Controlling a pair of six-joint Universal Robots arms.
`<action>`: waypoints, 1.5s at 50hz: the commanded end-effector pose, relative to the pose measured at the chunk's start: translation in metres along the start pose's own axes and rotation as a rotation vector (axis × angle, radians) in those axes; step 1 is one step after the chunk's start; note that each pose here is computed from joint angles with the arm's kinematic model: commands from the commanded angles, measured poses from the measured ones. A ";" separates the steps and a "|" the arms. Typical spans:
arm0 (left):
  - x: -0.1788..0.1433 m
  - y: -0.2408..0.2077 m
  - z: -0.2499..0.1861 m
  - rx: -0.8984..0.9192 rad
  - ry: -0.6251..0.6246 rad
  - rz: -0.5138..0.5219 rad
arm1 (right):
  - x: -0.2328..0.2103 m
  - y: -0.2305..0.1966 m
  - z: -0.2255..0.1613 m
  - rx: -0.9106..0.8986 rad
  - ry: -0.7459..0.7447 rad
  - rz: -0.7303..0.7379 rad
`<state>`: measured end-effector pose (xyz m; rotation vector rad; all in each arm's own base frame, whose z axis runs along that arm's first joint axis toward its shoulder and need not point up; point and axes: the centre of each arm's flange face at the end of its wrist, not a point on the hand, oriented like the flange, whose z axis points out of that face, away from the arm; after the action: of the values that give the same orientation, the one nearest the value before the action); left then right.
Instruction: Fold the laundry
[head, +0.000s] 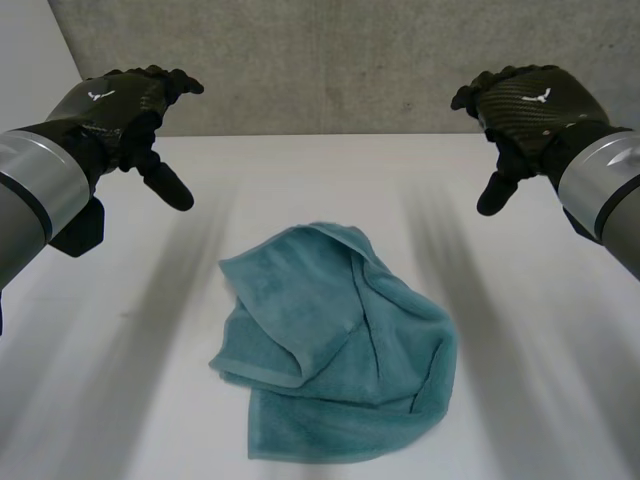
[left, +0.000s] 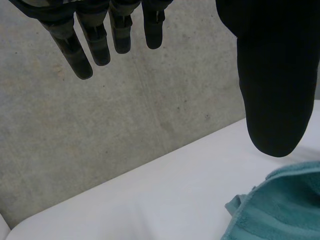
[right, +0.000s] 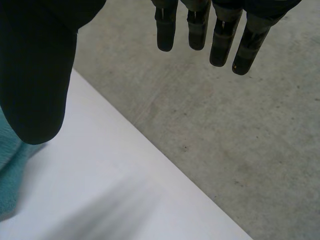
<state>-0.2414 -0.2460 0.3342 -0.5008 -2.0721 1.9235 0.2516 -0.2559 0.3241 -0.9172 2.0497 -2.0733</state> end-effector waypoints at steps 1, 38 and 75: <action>0.001 0.008 0.002 -0.027 0.004 -0.002 | -0.007 0.003 -0.002 -0.011 -0.021 -0.049; 0.065 0.181 0.141 -0.191 0.402 0.110 | -0.063 0.156 0.020 -0.515 -0.190 0.633; 0.037 0.043 0.097 0.419 0.128 0.203 | -0.048 0.030 0.046 0.163 -0.012 -0.041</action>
<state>-0.3205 -0.3301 0.3593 -0.6134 -1.2000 2.5074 0.2965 -0.2969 0.3493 -0.7610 1.5134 -2.5230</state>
